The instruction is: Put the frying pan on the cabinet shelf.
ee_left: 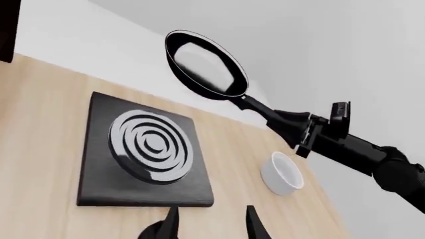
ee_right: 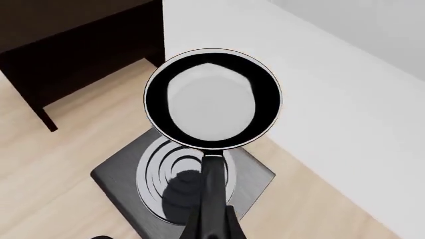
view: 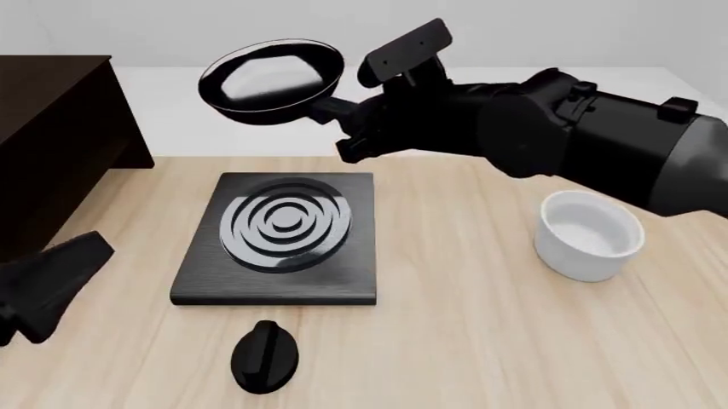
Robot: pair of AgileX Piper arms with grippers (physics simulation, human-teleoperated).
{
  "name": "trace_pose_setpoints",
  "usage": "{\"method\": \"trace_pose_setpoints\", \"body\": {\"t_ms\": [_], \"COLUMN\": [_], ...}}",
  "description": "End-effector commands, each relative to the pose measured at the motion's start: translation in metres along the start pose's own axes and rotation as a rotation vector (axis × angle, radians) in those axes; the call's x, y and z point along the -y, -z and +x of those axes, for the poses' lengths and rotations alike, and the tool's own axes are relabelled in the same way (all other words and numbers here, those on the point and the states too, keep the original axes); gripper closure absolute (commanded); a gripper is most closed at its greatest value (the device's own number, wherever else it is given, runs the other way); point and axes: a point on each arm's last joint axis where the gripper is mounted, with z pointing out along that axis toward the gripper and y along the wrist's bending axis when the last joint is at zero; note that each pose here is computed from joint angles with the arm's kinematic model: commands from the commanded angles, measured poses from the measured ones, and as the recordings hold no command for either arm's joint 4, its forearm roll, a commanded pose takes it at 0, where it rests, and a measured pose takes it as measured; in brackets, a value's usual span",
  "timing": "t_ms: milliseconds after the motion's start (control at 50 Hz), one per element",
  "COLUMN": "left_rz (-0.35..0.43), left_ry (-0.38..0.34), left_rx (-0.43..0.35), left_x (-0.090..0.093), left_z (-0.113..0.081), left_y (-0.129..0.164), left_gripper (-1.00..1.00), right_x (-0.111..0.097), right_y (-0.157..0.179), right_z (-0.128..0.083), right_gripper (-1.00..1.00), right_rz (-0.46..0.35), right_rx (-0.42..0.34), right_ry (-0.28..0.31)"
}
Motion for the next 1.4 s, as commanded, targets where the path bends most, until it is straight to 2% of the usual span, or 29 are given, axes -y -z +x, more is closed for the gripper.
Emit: {"method": "trace_pose_setpoints", "body": {"t_ms": [20, 60, 100, 140, 200, 220, 280, 420, 500, 660, 860, 900, 980, 1060, 1100, 1280, 1400], "left_rz": [0.050, 0.050, 0.064, 0.068, 0.091, 0.114, 0.123, 0.129, 0.133, 0.162, 0.172, 0.172, 0.161, 0.160, 0.144, 0.142, 0.132], "left_ry": [0.027, 0.103, 0.113, 0.163, 0.196, 0.193, 0.247, 0.275, 0.335, 0.394, 0.409, 0.442, 0.429, 0.432, 0.426, 0.462, 0.473], "left_rx": [0.036, 0.042, 0.072, 0.038, 0.012, 0.011, 0.005, 0.002, -0.004, -0.008, -0.034, -0.044, -0.040, -0.030, 0.012, 0.001, 0.020], "left_x": [0.013, 0.011, 0.015, 0.015, 0.019, 0.024, 0.025, 0.029, 0.026, 0.030, 0.029, 0.027, 0.026, 0.029, 0.029, 0.029, 0.029], "left_z": [-0.016, -0.014, -0.020, -0.019, -0.021, -0.025, -0.026, -0.029, -0.023, -0.024, -0.016, -0.012, -0.011, -0.016, -0.024, -0.020, -0.025], "left_y": [0.004, 0.003, 0.006, 0.000, -0.003, -0.001, -0.003, -0.010, -0.015, -0.021, -0.032, -0.034, -0.040, -0.044, -0.046, -0.060, -0.067], "left_gripper": [-1.00, -1.00, -1.00, -1.00, -1.00, -1.00, -1.00, -1.00, -1.00, -1.00, -1.00, -1.00, -1.00, -1.00, -1.00, -1.00, -1.00], "right_x": [-0.018, -0.021, -0.025, -0.029, -0.031, -0.032, -0.036, -0.047, -0.051, -0.058, -0.060, -0.061, -0.063, -0.065, -0.065, -0.065, -0.067], "right_y": [0.000, -0.001, -0.002, -0.003, -0.003, -0.003, -0.005, -0.008, -0.004, -0.005, -0.005, -0.004, -0.003, 0.001, 0.002, 0.008, 0.010], "right_z": [-0.027, -0.029, -0.032, -0.036, -0.039, -0.041, -0.040, -0.038, -0.042, -0.042, -0.041, -0.042, -0.042, -0.041, -0.040, -0.041, -0.039], "right_gripper": [1.00, 1.00, 1.00, 1.00, 1.00, 1.00, 1.00, 1.00, 1.00, 1.00, 1.00, 1.00, 1.00, 1.00, 1.00, 1.00, 1.00], "right_rz": [-0.045, -0.053, -0.061, -0.073, -0.075, -0.079, -0.088, -0.114, -0.121, -0.138, -0.143, -0.143, -0.148, -0.155, -0.155, -0.157, -0.160], "right_rx": [0.080, 0.085, 0.092, 0.096, 0.108, 0.118, 0.119, 0.126, 0.154, 0.161, 0.172, 0.177, 0.179, 0.185, 0.187, 0.196, 0.197], "right_ry": [-0.006, -0.005, -0.004, -0.002, -0.005, -0.013, -0.016, -0.009, -0.001, -0.007, -0.001, 0.005, 0.005, 0.009, 0.008, 0.012, 0.014]}}
